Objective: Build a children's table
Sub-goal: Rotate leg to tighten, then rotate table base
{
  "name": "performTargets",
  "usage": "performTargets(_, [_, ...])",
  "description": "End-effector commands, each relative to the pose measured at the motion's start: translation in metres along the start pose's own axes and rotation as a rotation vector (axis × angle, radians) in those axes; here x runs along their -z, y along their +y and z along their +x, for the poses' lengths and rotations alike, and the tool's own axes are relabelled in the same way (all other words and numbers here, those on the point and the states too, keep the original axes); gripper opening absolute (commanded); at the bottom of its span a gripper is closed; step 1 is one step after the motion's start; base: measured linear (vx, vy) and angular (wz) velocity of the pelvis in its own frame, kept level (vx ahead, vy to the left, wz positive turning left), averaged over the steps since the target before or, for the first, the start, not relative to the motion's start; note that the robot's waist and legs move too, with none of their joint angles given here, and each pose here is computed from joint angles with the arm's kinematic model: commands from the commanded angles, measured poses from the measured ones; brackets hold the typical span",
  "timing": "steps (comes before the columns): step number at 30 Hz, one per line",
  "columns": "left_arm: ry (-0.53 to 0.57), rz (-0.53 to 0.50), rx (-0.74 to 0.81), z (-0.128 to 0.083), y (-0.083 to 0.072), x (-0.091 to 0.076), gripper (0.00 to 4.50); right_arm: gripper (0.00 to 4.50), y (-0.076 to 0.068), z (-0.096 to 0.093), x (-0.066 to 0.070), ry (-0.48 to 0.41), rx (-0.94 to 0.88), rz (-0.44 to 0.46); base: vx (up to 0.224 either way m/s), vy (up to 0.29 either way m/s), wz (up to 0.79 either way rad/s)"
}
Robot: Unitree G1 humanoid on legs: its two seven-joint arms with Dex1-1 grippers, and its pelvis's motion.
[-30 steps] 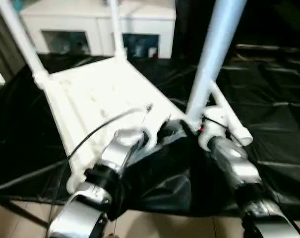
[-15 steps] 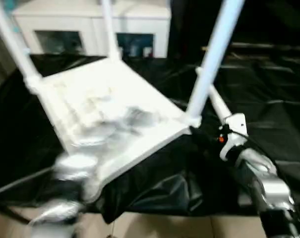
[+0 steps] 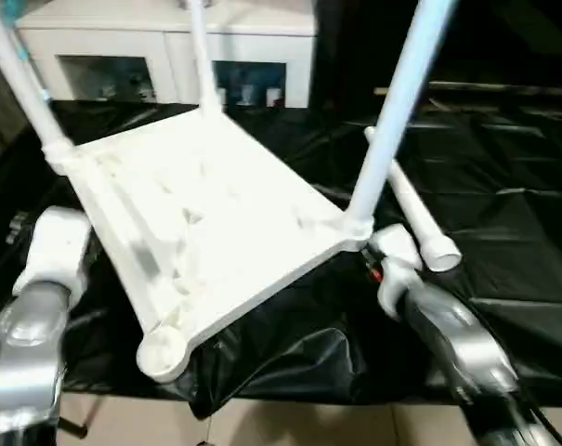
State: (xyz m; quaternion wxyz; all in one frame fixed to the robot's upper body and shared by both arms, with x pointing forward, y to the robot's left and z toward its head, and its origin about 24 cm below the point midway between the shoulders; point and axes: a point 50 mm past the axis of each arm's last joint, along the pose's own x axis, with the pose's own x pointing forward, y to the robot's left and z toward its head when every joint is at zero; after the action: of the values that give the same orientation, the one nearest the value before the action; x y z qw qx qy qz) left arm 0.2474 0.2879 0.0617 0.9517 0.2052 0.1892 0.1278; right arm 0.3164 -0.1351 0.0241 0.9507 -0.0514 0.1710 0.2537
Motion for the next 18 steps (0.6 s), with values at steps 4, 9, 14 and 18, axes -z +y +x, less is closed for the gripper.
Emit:
performTargets(4, [0.045, -0.037, 0.229, -0.008, -0.028, -0.002, 3.1, 3.87, 0.001, 0.018, -0.006, -0.002, 0.032, 0.008, 0.0, 0.0, 0.0])
performTargets(9, [0.027, -0.059, 0.479, -0.018, -0.057, -0.015, 3.1, 3.87, -0.005, 0.03, -0.012, -0.003, 0.116, 0.057, 0.0, 0.0, 0.0])
performTargets(14, [0.001, -0.063, 0.621, -0.024, -0.075, -0.02, 3.1, 3.87, -0.005, 0.031, -0.016, -0.017, 0.121, 0.056, 0.0, 0.0, 0.0])
performTargets(18, [-0.05, -0.081, 0.704, -0.021, -0.092, -0.023, 3.1, 3.87, -0.008, 0.03, -0.02, -0.04, 0.119, 0.085, 0.0, 0.0, 0.0])
